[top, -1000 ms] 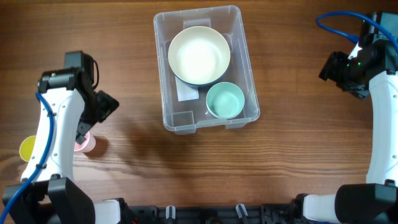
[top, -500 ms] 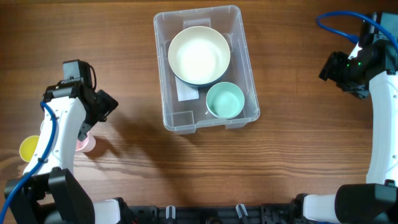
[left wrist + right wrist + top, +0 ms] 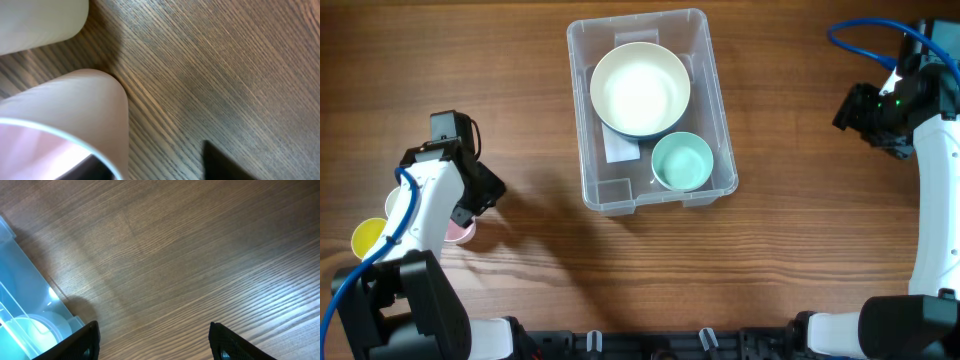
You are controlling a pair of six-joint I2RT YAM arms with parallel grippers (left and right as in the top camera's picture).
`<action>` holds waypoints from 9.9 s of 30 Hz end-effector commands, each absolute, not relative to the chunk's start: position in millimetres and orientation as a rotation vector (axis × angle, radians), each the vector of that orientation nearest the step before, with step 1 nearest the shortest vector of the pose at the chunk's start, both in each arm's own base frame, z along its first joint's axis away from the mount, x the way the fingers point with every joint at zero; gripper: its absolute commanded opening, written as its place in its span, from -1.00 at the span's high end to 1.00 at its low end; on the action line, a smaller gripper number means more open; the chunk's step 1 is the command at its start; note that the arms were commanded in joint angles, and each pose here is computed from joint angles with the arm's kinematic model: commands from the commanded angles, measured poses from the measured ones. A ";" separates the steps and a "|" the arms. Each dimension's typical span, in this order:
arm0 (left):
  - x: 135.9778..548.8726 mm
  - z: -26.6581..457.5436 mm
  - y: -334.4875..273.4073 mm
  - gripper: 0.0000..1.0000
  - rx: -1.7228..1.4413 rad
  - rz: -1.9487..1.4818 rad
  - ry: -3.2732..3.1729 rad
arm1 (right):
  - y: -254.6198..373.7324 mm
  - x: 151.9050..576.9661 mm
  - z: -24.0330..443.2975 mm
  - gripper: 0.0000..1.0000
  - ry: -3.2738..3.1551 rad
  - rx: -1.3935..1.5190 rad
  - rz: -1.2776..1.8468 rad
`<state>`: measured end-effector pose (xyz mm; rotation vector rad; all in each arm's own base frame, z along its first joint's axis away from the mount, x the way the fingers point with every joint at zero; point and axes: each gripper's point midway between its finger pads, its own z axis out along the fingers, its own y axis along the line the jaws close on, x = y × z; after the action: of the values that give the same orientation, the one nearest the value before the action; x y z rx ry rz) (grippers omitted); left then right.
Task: Pack container
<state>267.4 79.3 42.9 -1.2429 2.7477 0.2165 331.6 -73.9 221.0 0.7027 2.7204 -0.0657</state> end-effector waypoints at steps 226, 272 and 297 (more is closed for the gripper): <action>295.4 163.2 93.4 0.92 -1.211 0.011 2.483 | -64.1 326.8 218.2 -0.42 2.765 0.634 -0.012; 319.8 154.5 -221.7 0.32 -0.242 -0.266 2.928 | -61.0 327.8 218.3 -0.42 2.765 0.628 0.015; 364.8 206.5 21.5 -0.30 -1.047 -0.028 2.558 | 28.1 359.6 166.6 0.45 2.947 0.151 0.105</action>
<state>365.6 1.9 199.9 -0.9953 2.5997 -0.0416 352.3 14.9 197.1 0.2126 2.8630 0.0925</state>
